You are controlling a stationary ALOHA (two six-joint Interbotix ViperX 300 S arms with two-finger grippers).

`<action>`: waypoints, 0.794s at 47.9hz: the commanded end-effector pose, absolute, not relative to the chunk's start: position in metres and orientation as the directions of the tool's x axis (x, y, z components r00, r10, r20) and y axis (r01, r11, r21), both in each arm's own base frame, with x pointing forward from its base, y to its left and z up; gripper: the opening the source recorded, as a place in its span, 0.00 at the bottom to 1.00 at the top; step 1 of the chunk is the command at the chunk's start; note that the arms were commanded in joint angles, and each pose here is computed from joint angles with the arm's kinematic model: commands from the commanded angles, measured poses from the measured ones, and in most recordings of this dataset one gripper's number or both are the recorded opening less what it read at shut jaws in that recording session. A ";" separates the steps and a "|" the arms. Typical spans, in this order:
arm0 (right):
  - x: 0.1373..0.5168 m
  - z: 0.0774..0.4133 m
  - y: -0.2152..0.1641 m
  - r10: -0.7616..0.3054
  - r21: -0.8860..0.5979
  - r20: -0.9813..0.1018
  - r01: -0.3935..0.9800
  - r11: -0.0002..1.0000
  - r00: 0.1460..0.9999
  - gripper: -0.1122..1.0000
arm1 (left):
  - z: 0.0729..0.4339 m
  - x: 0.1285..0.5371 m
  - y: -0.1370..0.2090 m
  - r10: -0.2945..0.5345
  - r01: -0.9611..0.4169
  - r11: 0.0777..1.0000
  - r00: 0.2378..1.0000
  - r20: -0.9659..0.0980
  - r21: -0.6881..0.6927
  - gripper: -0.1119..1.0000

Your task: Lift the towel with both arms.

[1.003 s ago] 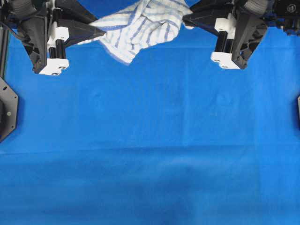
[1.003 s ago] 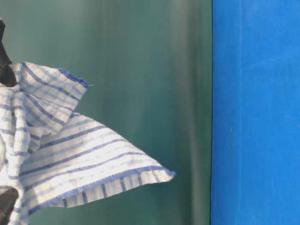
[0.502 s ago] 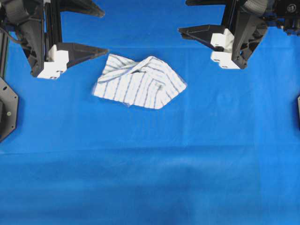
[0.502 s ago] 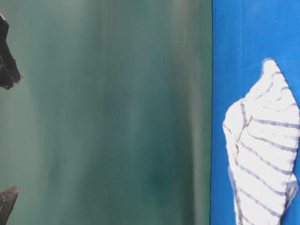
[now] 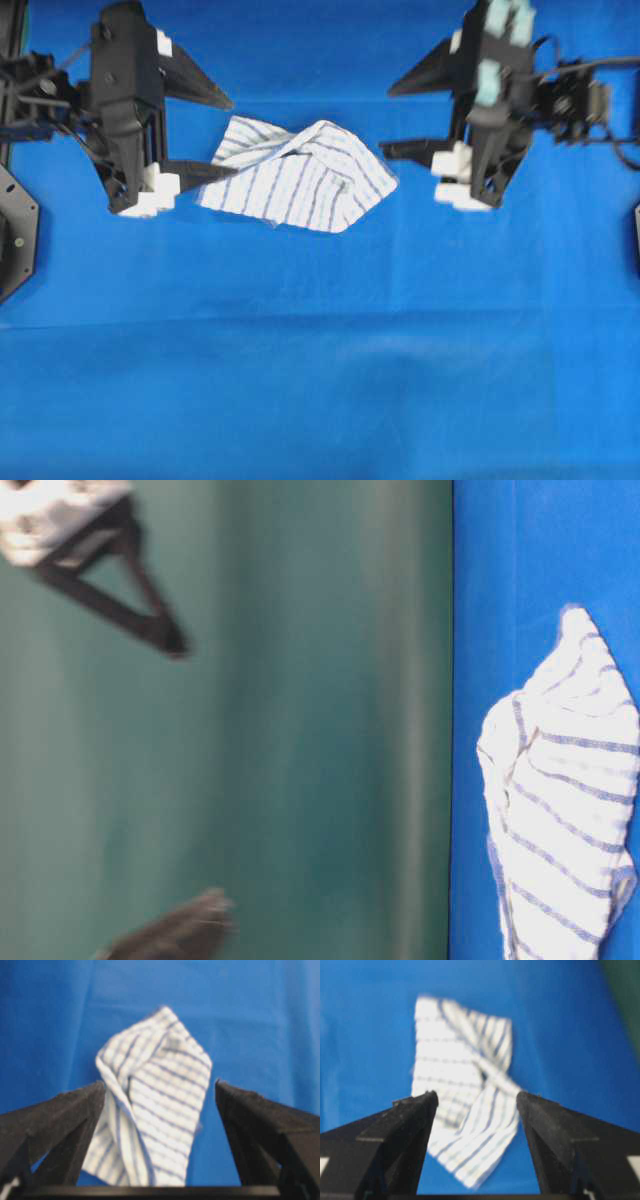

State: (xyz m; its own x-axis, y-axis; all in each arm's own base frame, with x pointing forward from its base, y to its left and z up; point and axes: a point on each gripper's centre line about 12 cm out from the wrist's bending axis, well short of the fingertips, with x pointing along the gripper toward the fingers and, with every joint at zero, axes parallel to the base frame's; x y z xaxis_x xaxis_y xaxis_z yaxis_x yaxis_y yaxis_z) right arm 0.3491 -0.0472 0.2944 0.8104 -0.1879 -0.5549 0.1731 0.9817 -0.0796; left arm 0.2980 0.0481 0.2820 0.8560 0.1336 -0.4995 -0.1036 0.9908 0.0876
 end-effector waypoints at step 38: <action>0.385 0.113 -0.051 -0.082 -0.014 -0.702 0.102 0.995 0.707 0.69 | 0.110 0.323 0.053 0.129 -0.089 0.992 0.755 -0.643 0.095 0.91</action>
State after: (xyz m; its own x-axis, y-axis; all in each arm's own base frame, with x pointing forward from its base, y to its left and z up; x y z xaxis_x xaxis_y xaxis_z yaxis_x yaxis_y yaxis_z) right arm 0.3802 -0.0494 0.1116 0.6849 -0.0857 -0.7236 0.1019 0.9946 -0.0214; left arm 0.3157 0.0530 0.1066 0.7381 0.1280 -0.6625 -0.0880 0.9917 0.0936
